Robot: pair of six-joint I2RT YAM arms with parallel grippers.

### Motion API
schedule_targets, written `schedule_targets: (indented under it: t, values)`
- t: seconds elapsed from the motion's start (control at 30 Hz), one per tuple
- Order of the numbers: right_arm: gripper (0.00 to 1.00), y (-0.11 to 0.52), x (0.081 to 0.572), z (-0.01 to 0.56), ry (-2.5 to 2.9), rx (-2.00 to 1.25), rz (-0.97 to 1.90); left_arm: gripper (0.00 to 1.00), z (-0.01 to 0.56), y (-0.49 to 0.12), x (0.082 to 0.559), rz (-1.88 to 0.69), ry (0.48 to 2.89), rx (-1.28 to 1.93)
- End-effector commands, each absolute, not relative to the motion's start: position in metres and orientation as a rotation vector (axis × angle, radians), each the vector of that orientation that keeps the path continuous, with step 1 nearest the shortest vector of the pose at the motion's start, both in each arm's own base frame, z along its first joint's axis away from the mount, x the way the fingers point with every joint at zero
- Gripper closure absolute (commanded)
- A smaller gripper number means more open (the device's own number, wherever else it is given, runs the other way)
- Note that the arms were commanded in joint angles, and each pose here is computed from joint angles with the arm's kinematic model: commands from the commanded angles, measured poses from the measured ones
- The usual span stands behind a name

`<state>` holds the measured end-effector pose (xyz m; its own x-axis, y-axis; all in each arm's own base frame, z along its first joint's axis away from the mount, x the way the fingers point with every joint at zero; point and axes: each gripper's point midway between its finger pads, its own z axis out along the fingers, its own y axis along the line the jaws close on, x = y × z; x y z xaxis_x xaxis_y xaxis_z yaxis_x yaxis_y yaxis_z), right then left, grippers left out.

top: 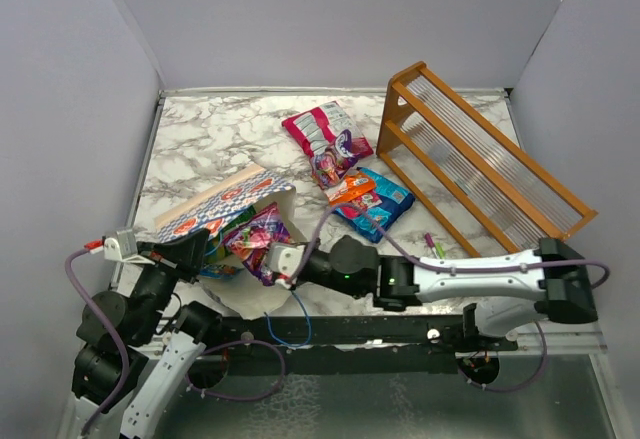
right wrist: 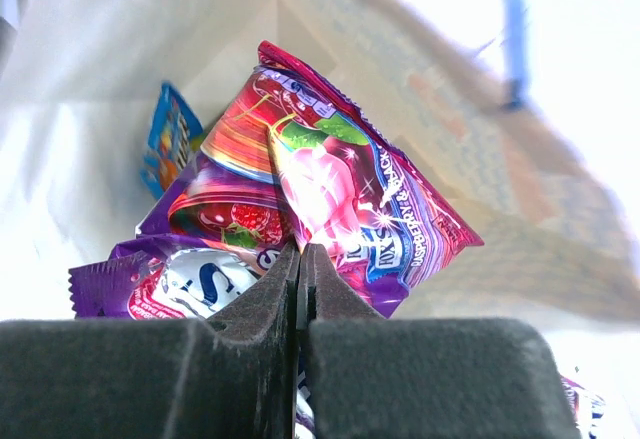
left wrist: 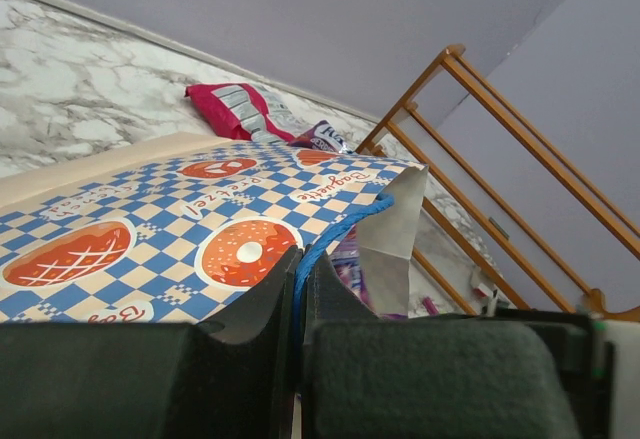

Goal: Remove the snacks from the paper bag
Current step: Take out the snack from the paper bag, then place the snack at the center of the board.

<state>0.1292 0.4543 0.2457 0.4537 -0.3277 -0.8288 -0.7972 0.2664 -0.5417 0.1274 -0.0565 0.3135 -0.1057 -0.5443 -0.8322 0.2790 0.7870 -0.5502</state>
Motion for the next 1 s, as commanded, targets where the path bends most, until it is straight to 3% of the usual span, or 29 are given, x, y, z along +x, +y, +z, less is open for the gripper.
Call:
schedule_targets:
  t: [0.0,0.27,0.47,0.73,0.97]
  values:
    - [0.99,0.432,0.09,0.27,1.051,-1.321,0.669,1.0,0.312,-0.066,0.119,-0.775,1.54,-0.197]
    - [0.99,0.396,0.059,0.287,0.957,-1.342,0.83,1.0,0.284,-0.07,0.12,-0.792,1.648,-0.258]
    - [0.99,0.353,0.068,0.316,0.893,-1.245,0.759,1.0,0.271,-0.064,0.131,-0.75,1.668,-0.342]
    - [0.99,0.301,0.122,0.352,1.046,-0.92,0.549,1.0,0.271,-0.049,0.136,-0.708,1.643,-0.463]
    - [0.99,0.257,0.189,0.325,1.363,-0.529,0.209,1.0,0.272,-0.052,0.136,-0.719,1.643,-0.444]
